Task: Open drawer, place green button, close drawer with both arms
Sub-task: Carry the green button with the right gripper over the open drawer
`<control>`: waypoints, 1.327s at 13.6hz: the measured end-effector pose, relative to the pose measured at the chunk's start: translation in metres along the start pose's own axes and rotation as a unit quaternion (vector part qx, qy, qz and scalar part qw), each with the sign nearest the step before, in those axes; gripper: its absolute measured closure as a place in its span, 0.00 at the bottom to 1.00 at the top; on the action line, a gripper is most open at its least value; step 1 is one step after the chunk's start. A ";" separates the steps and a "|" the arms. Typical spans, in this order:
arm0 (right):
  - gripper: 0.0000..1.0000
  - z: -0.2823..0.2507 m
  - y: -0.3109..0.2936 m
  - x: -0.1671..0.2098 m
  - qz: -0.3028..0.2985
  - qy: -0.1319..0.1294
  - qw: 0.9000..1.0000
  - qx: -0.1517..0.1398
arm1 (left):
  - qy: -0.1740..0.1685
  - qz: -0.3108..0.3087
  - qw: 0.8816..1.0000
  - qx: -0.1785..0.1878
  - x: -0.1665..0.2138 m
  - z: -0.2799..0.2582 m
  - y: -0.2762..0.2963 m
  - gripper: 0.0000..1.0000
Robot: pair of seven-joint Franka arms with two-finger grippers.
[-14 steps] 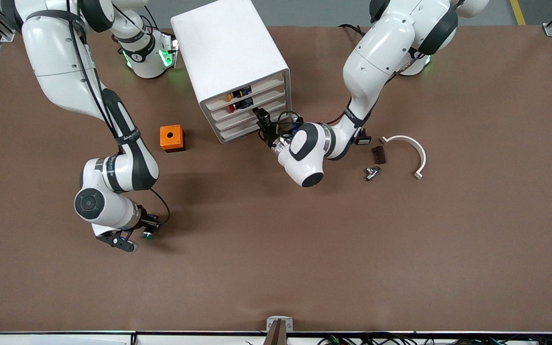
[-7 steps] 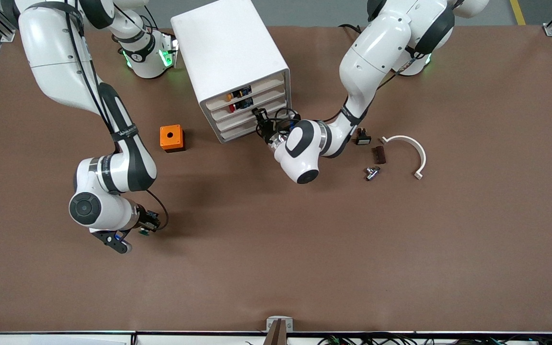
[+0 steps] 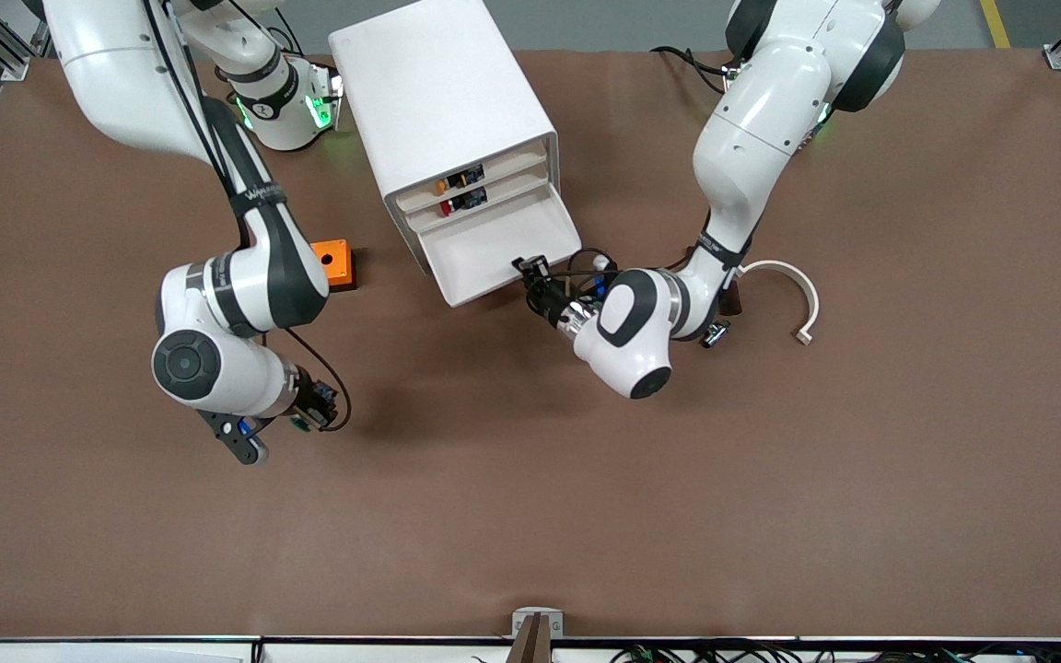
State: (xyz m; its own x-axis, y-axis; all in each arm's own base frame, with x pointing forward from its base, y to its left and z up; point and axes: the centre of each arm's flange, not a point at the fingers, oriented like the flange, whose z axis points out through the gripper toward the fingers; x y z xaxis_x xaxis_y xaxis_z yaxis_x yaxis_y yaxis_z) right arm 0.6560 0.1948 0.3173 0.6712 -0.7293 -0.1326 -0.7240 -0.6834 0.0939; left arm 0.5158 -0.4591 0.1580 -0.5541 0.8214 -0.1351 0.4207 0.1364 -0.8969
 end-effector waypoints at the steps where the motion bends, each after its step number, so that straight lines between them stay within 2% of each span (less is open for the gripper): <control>1: 0.56 -0.011 0.000 -0.013 0.012 -0.010 1.000 -0.004 | -0.002 0.007 1.000 -0.004 0.000 -0.005 0.001 0.90; 2: 0.56 -0.019 0.000 -0.027 0.024 -0.015 1.000 -0.011 | -0.003 0.014 1.000 -0.005 0.000 -0.006 0.001 0.90; 4: 0.56 -0.030 -0.005 -0.059 0.045 -0.022 0.998 -0.026 | -0.013 0.040 0.999 -0.021 -0.001 -0.015 0.006 0.78; 10: 0.56 -0.040 -0.027 -0.152 0.113 -0.018 0.993 -0.036 | -0.046 0.055 0.994 -0.078 0.003 -0.088 0.018 0.07; 11: 0.56 -0.037 -0.031 -0.169 0.121 -0.016 0.992 -0.039 | -0.051 0.055 0.993 -0.093 0.007 -0.105 0.021 0.00; 14: 0.56 -0.021 -0.040 -0.220 0.152 -0.007 0.988 -0.035 | -0.041 0.097 0.982 -0.155 0.025 -0.162 0.028 0.00; 18: 0.56 0.010 -0.044 -0.271 0.178 0.002 0.984 -0.013 | 0.045 0.147 0.961 -0.230 0.044 -0.204 0.020 0.00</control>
State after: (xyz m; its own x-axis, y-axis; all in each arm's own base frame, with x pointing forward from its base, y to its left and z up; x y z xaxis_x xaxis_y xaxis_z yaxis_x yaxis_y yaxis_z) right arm 0.5042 0.4223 0.3392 0.3767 -0.9226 -0.0833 -0.9087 -0.3855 0.1599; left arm 0.6462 -0.3068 0.2199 -0.3068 0.9036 -0.2990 0.8343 0.1041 -0.5415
